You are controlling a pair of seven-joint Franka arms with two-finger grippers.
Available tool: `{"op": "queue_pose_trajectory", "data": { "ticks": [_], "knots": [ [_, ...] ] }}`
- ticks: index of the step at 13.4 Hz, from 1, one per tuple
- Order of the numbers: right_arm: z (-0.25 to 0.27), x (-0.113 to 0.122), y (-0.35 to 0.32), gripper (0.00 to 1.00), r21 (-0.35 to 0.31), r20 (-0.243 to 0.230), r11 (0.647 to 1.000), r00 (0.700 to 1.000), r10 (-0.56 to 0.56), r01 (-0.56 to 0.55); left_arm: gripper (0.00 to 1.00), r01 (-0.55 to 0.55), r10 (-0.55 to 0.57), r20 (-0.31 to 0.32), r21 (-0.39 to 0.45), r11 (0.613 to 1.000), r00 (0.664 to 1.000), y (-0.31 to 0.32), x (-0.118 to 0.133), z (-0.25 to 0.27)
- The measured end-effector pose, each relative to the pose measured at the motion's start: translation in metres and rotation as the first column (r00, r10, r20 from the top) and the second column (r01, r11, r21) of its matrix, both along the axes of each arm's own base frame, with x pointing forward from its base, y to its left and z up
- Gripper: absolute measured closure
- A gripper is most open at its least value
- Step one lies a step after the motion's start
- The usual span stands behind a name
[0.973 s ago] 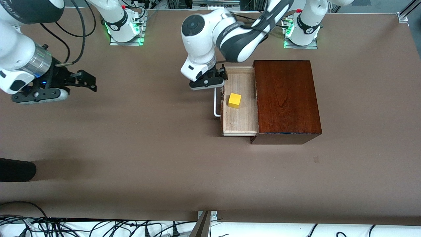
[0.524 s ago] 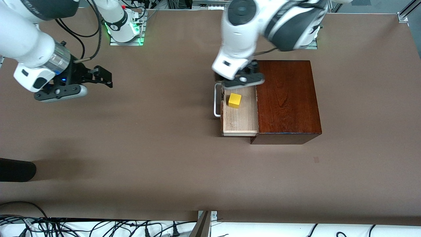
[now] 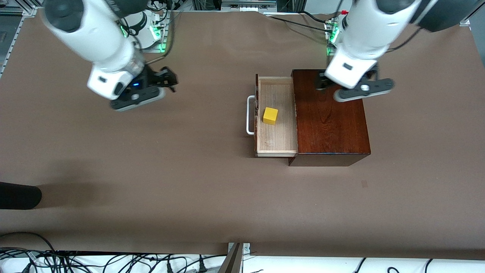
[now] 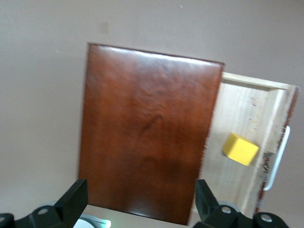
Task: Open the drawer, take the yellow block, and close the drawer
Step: 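Release the handle and raise the left gripper while the right gripper advances, then move the right gripper over the yellow cube while the left gripper retreats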
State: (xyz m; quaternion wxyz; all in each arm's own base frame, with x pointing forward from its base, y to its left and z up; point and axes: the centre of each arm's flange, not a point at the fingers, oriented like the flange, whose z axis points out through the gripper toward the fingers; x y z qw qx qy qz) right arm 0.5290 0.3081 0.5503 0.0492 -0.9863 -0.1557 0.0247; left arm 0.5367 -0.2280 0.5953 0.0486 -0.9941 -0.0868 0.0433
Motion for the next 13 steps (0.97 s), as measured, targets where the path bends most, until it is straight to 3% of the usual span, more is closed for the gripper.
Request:
{"op": "queue_pose_trajectory", "data": {
  "ticks": [8, 13],
  "knots": [
    [-0.031, -0.068, 0.158, 0.00, 0.056, 0.096, 0.974, 0.972, 0.216, -0.222, 0.00, 0.074, -0.074, -0.010, -0.032, 0.997, 0.997, 0.104, 0.017, 0.014],
    [-0.050, -0.082, 0.221, 0.00, 0.056, 0.125, 0.909, 0.906, 0.404, -0.413, 0.00, 0.110, -0.109, 0.019, -0.110, 0.988, 0.994, 0.170, 0.017, 0.010]
  ]
}}
